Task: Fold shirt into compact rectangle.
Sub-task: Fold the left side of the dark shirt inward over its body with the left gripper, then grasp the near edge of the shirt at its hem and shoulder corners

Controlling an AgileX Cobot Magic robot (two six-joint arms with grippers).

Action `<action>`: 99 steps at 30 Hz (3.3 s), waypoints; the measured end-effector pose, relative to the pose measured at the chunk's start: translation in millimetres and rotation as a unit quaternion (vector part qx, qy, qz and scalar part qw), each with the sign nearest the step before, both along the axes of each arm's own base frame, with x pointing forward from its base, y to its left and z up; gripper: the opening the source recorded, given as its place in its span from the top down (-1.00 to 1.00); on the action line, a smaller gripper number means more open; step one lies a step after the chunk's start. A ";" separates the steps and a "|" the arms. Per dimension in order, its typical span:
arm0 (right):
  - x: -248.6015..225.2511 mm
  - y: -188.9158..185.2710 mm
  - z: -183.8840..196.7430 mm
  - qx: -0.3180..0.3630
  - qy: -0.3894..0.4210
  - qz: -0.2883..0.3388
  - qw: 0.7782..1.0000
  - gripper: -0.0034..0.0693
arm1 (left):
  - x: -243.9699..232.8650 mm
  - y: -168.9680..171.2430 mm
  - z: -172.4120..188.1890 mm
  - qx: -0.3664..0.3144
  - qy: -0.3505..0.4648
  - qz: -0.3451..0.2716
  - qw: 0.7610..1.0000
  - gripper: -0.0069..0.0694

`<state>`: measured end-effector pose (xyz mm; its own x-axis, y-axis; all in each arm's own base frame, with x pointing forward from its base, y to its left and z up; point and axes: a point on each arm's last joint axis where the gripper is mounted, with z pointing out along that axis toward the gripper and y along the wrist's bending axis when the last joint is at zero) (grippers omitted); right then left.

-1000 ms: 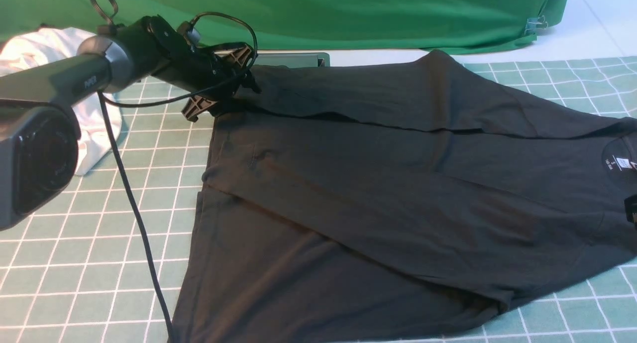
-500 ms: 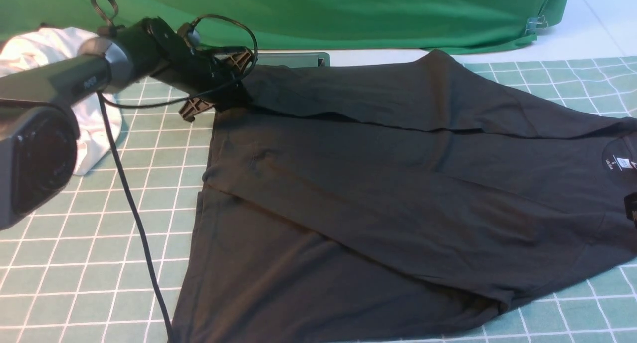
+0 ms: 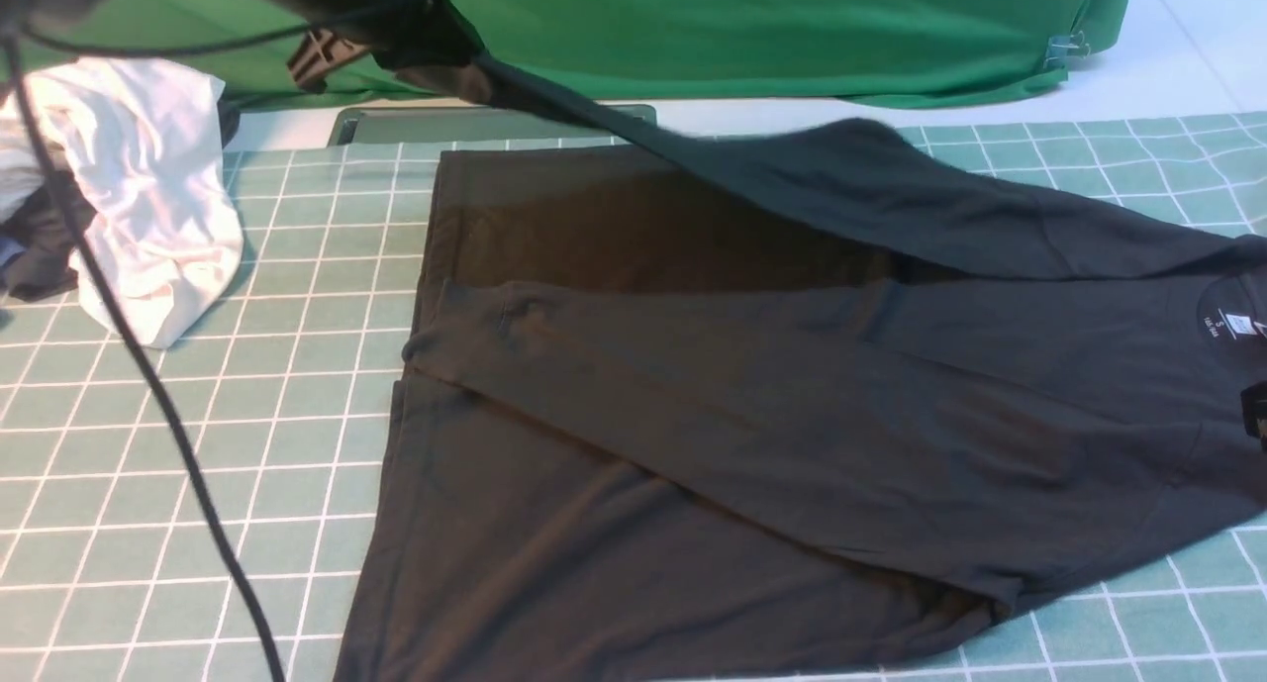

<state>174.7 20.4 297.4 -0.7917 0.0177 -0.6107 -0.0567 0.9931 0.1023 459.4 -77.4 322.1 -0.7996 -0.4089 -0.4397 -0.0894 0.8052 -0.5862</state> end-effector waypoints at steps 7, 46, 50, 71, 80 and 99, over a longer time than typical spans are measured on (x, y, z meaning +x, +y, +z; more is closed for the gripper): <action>0.0 0.0 0.0 0.000 0.000 0.000 1.000 0.25 | -31.2 2.2 15.3 0.041 0.074 -0.048 0.995 0.76; 0.5 -0.1 0.3 0.000 -0.003 0.000 1.000 0.25 | -135.0 -20.0 -94.2 0.119 0.305 -0.084 0.941 0.16; 0.3 0.0 0.2 0.000 -0.002 0.000 1.000 0.24 | -129.3 -20.1 -85.8 0.123 0.287 -0.084 0.946 -0.10; 0.3 0.0 0.2 0.000 -0.002 0.000 1.000 0.24 | -119.5 -13.3 -141.6 0.143 0.213 -0.028 0.966 -0.16; 0.3 0.0 0.2 0.000 -0.002 0.000 1.000 0.24 | -115.0 -13.4 -157.2 0.143 0.226 -0.015 0.964 -0.16; 0.2 0.1 0.2 0.002 -0.001 -0.002 1.000 0.25 | -150.5 11.5 -64.8 0.217 0.274 -0.006 0.937 -0.16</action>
